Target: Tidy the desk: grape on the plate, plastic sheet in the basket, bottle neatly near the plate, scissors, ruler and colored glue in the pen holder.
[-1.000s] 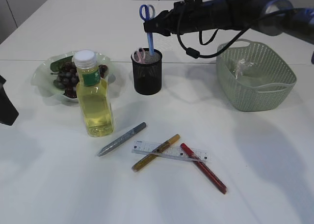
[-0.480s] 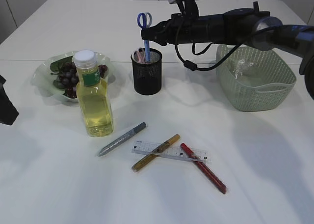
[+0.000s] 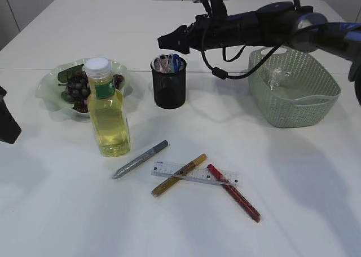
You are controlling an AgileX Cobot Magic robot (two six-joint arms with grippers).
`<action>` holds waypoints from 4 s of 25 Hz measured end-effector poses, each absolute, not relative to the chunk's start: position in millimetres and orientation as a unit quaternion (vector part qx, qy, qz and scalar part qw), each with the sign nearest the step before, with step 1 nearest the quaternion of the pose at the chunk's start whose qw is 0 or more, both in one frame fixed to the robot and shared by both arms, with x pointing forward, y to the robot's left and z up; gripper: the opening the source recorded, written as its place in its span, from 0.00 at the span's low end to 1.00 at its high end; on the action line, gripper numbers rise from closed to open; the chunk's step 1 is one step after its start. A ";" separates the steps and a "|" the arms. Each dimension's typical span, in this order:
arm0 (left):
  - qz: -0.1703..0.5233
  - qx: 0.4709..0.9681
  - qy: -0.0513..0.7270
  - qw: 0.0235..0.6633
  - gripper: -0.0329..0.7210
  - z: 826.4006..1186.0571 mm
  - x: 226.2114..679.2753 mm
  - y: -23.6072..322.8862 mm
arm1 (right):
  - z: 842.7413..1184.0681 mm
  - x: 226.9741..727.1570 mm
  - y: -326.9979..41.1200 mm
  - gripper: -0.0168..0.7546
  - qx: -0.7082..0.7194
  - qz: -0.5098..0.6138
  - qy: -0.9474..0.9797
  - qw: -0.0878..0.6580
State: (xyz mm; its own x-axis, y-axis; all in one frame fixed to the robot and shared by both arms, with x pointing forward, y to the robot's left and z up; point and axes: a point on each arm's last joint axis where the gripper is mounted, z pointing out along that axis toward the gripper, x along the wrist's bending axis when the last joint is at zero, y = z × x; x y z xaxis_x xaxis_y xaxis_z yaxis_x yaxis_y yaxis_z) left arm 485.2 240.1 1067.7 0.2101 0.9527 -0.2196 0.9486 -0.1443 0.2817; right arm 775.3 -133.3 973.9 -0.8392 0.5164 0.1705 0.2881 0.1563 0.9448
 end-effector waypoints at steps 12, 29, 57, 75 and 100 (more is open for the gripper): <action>0.006 0.756 0.628 0.182 0.50 1067.7 485.2 240.1 | 1075.8 720.2 -169.0 0.54 0.462 0.349 0.811 0.081; 0.006 0.756 0.628 0.182 0.41 1067.7 485.2 240.1 | 1051.8 611.4 -130.1 0.53 0.338 0.137 0.927 0.086; -0.004 0.751 0.632 0.194 0.38 1068.5 485.5 237.5 | 960.3 599.2 -72.4 0.67 0.140 0.065 0.988 -0.012; -0.004 0.751 0.632 0.194 0.37 1068.5 485.5 237.5 | 933.4 598.6 -72.8 0.67 0.144 0.062 0.988 -0.015; -0.004 0.751 0.632 0.194 0.36 1068.5 485.5 237.5 | 907.6 599.5 -70.1 0.67 0.152 0.053 0.986 -0.043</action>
State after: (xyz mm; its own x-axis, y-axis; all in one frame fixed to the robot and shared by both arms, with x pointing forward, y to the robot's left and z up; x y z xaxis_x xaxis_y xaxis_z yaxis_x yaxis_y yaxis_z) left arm 485.5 237.5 1068.5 0.2024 0.9467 -0.2507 0.9495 -0.1270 0.2868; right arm 599.5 -70.1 907.6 -0.9499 0.2959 0.1007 0.3050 0.9480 0.0915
